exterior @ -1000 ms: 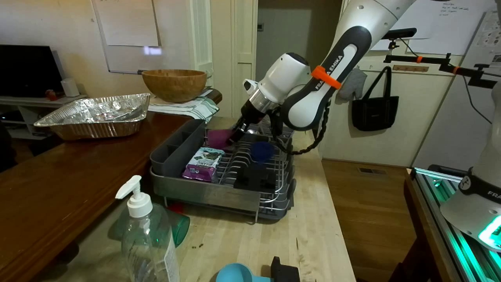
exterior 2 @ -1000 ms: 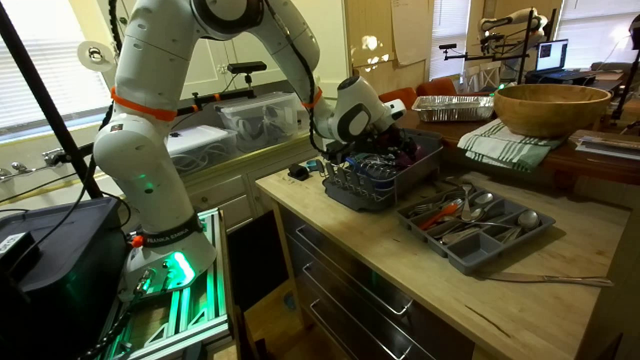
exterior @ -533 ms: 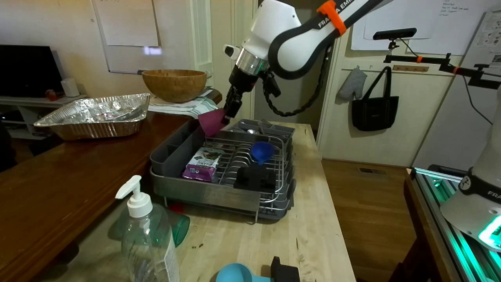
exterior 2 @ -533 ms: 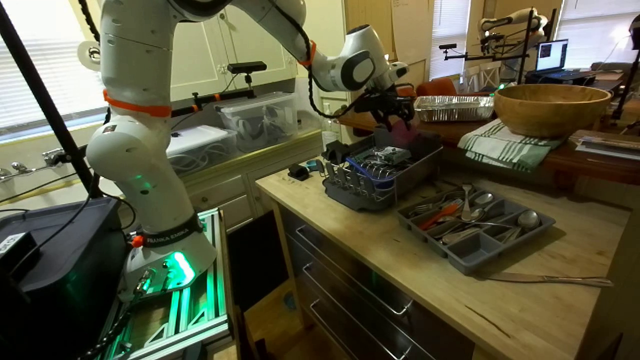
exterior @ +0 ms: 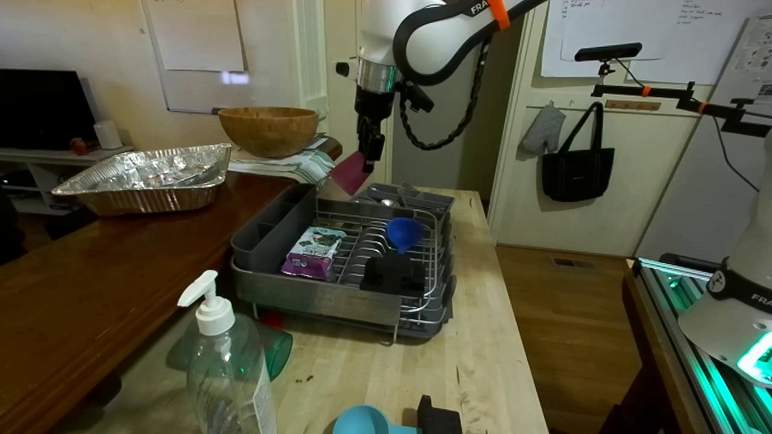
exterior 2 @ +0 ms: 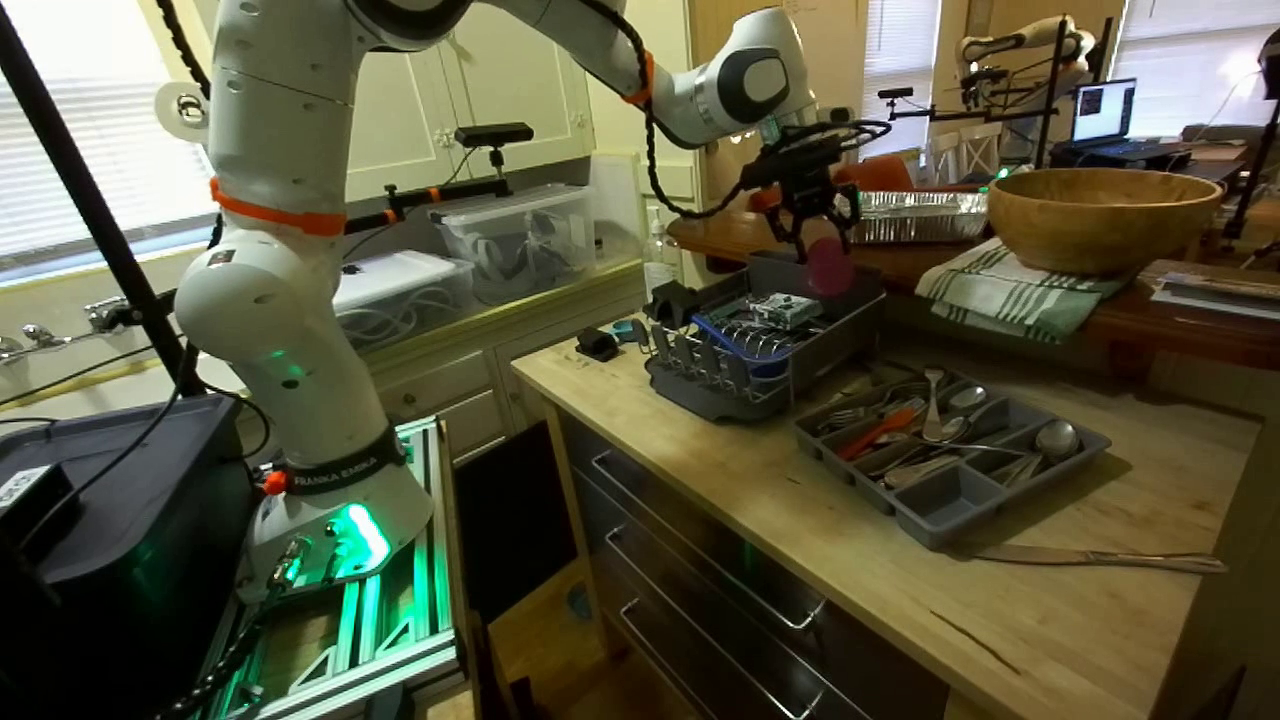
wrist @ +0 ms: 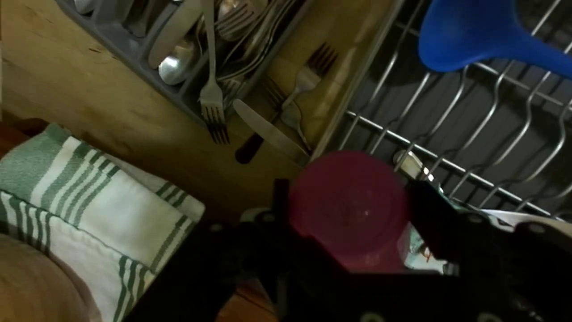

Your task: Place the cup upside down on the dishrack.

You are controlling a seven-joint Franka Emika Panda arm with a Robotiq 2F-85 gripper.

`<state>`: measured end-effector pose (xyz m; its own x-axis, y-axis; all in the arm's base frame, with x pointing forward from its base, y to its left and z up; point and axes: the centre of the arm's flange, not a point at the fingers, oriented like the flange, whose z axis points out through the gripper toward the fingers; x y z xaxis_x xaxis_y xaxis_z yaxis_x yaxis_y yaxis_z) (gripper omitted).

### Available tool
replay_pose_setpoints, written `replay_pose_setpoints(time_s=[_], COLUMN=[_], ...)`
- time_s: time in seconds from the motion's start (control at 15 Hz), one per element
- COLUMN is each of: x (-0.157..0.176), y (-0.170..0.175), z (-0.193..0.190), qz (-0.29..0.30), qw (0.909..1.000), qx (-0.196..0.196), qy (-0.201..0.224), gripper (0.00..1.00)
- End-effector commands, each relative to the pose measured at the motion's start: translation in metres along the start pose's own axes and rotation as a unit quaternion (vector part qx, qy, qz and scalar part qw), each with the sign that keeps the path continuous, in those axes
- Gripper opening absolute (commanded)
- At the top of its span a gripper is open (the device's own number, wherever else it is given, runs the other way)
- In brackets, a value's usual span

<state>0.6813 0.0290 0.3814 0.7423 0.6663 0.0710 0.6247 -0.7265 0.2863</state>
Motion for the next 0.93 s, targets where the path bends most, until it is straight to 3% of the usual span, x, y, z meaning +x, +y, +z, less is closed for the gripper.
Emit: replay_pose_setpoints(time_s=[0.0, 0.2, 0.6, 0.67, 0.73, 0.87], x=[0.016, 0.019, 0.032, 0.035, 0.036, 0.042], y=[0.003, -0.014, -0.041, -0.045, -0.048, -0.051], z=[0.025, 0.051, 0.083, 0.085, 0.086, 0.084], qz=[-0.052, -0.092, -0.151, -0.157, -0.162, -0.155], qw=[0.9974, 0.9926, 0.9841, 0.9828, 0.9822, 0.9843], qx=[0.005, 0.009, -0.041, -0.046, -0.05, -0.056], qy=[-0.049, -0.078, -0.084, -0.086, -0.081, -0.062], gripper=[0.43, 0.43, 0.43, 0.78, 0.94, 1.0])
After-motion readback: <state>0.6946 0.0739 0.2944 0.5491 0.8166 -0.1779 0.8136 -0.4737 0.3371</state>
